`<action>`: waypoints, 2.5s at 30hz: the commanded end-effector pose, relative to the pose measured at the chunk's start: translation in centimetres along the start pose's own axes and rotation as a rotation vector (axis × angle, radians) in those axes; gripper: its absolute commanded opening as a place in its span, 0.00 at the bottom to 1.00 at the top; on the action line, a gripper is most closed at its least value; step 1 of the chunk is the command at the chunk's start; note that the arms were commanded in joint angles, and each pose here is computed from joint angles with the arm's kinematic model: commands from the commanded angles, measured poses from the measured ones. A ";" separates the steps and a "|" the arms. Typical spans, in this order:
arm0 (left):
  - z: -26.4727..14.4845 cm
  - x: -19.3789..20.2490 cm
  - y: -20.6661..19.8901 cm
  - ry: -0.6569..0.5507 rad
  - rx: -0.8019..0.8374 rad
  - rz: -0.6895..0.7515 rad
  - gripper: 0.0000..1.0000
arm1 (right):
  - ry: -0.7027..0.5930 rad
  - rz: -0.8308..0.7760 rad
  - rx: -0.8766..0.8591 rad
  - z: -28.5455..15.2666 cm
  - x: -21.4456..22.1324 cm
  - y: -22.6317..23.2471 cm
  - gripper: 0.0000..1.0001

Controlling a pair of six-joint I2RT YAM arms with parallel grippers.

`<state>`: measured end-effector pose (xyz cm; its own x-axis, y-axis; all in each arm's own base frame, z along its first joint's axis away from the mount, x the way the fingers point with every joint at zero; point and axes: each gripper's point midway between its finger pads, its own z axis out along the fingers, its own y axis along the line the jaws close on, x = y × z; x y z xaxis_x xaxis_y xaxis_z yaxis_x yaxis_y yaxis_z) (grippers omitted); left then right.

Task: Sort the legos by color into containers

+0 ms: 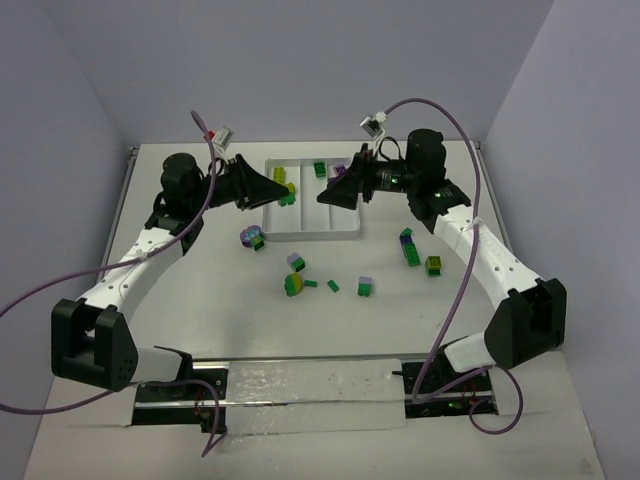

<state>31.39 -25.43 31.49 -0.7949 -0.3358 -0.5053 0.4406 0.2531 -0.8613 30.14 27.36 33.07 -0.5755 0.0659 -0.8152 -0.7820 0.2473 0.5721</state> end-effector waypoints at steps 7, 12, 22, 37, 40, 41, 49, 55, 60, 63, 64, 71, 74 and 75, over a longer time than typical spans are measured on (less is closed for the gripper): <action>-1.1 -1.6 -5.9 -0.094 0.234 0.041 0.00 | 0.046 0.101 -0.220 3.0 -0.3 3.5 0.96; -1.3 -1.2 -6.1 -0.085 0.258 0.061 0.00 | 0.050 0.179 -0.250 4.1 -0.5 2.9 0.95; -0.6 -0.9 -5.2 -0.076 0.229 0.063 0.00 | 0.059 0.184 -0.323 5.3 -1.0 4.1 0.90; 0.3 -0.7 -4.6 -0.065 0.206 0.057 0.00 | 0.080 0.144 -0.269 6.5 -0.3 3.4 0.42; 0.3 -0.8 -4.3 -0.071 0.191 0.051 0.00 | 0.083 0.142 -0.255 6.6 0.1 3.0 0.29; 0.4 -1.0 -4.2 -0.076 0.186 0.050 0.00 | 0.085 0.137 -0.254 6.5 0.2 3.1 0.22; 0.6 -9.0 -3.7 -0.264 0.120 0.142 0.00 | 0.157 0.145 -0.188 6.5 3.5 1.5 0.00; 1.1 -14.1 -2.6 -0.358 0.031 0.259 0.00 | 0.225 0.108 -0.065 6.3 6.1 -1.2 0.00; 1.7 -15.4 4.4 -0.365 -0.272 0.418 0.00 | 0.159 -0.054 0.417 6.0 2.8 -12.0 0.00; 2.3 -15.0 9.6 -0.334 -0.456 0.479 0.00 | 0.168 -0.128 0.617 5.9 2.5 -17.6 0.00; 2.6 -14.5 10.9 -0.308 -0.492 0.502 0.00 | 0.170 -0.130 0.659 6.0 2.5 -18.9 0.00; 6.0 -12.0 19.0 -0.162 -0.673 0.554 0.00 | 0.251 -0.167 0.854 7.1 3.3 -26.6 0.00; 7.1 -12.0 20.6 -0.149 -0.698 0.562 0.00 | 0.255 -0.165 0.876 7.7 3.9 -28.4 0.00; 7.7 -11.8 21.4 -0.138 -0.706 0.565 0.00 | 0.260 -0.162 0.893 7.8 4.3 -29.3 0.00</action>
<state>50.86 -23.23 15.92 -0.5579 -0.1301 -0.8196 0.3464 0.8610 -0.3724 50.19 29.19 11.53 -0.6268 -0.2094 -0.7505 -0.4942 0.8515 0.1751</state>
